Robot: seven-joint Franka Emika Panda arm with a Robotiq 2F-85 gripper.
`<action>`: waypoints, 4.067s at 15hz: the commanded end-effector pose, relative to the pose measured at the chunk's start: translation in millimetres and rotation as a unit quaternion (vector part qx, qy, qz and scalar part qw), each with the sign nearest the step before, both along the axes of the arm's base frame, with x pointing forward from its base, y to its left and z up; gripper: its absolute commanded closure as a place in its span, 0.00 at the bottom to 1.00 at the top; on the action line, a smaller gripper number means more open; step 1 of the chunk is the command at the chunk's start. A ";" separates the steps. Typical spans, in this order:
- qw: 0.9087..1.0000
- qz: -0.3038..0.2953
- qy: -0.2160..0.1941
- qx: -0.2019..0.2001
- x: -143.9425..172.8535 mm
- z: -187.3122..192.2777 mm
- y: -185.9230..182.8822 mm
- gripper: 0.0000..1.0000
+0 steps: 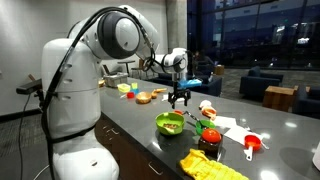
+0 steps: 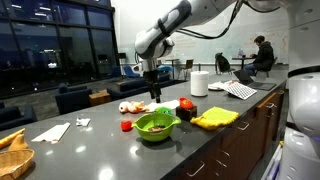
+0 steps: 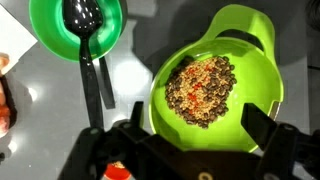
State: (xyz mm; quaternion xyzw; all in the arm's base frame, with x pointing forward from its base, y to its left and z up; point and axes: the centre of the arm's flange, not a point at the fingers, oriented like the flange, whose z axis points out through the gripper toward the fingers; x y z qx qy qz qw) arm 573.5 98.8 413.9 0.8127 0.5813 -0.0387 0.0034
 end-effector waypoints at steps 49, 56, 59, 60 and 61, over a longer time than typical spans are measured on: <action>0.961 0.231 0.081 0.125 70.3 -128.2 92.6 1.00; 0.957 0.243 0.088 0.128 73.9 -122.3 93.0 0.97; 0.958 0.244 0.082 0.126 74.9 -104.9 91.7 0.97; 0.958 0.243 0.082 0.125 75.9 -97.6 91.3 0.97; 0.958 0.241 0.087 0.128 76.9 -89.2 91.3 0.97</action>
